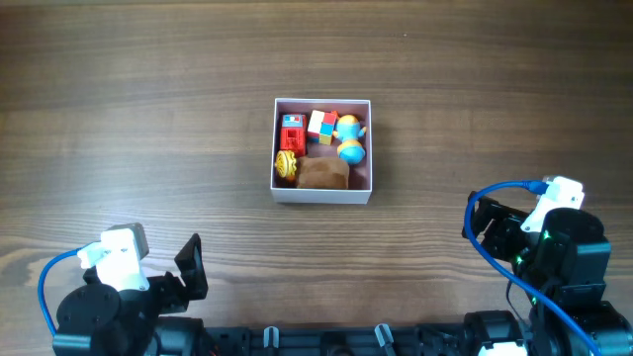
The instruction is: Pack container
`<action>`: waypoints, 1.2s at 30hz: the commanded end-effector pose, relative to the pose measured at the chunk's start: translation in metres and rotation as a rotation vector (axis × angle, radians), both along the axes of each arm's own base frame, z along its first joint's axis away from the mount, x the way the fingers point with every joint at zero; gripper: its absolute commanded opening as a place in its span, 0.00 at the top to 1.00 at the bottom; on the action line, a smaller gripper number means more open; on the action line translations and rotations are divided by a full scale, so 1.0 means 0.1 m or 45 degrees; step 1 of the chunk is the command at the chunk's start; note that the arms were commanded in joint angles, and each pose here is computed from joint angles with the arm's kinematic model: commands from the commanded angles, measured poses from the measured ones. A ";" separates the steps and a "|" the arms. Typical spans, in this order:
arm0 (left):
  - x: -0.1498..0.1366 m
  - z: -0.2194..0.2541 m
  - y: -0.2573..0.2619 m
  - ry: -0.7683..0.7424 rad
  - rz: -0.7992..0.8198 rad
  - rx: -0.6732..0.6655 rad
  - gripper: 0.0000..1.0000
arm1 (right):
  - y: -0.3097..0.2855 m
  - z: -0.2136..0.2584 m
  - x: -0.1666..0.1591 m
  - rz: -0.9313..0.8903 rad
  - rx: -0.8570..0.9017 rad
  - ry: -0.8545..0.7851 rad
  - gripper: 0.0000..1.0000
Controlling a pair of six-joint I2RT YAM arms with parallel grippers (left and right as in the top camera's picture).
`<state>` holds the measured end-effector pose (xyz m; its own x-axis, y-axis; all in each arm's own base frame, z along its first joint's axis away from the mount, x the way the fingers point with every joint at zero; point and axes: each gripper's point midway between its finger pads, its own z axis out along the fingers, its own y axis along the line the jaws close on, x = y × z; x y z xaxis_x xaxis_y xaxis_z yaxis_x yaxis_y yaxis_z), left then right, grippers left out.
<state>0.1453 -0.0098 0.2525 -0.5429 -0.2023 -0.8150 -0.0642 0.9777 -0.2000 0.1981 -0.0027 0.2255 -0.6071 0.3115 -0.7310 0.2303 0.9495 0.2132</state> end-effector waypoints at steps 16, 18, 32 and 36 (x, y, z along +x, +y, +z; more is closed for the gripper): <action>-0.01 -0.02 -0.02 0.003 -0.010 -0.005 0.00 | 0.36 0.04 0.40 0.408 -0.493 -1.159 0.00; -0.01 -0.02 -0.02 0.003 -0.010 -0.005 0.00 | 0.36 -0.14 0.43 0.424 -0.517 -1.107 0.00; -0.01 -0.02 -0.02 0.003 -0.010 -0.005 0.00 | 0.35 -0.49 0.46 0.430 -0.426 -0.924 0.00; -0.01 -0.02 -0.02 0.003 -0.011 -0.006 0.00 | 0.35 -0.49 0.46 0.430 -0.425 -0.924 0.00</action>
<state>0.1448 -0.0098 0.2507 -0.5469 -0.2020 -0.8124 -0.0651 0.9778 -0.1992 0.2452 0.0312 0.1730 0.0079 -0.1094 -0.9940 -0.1558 0.9817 -0.1093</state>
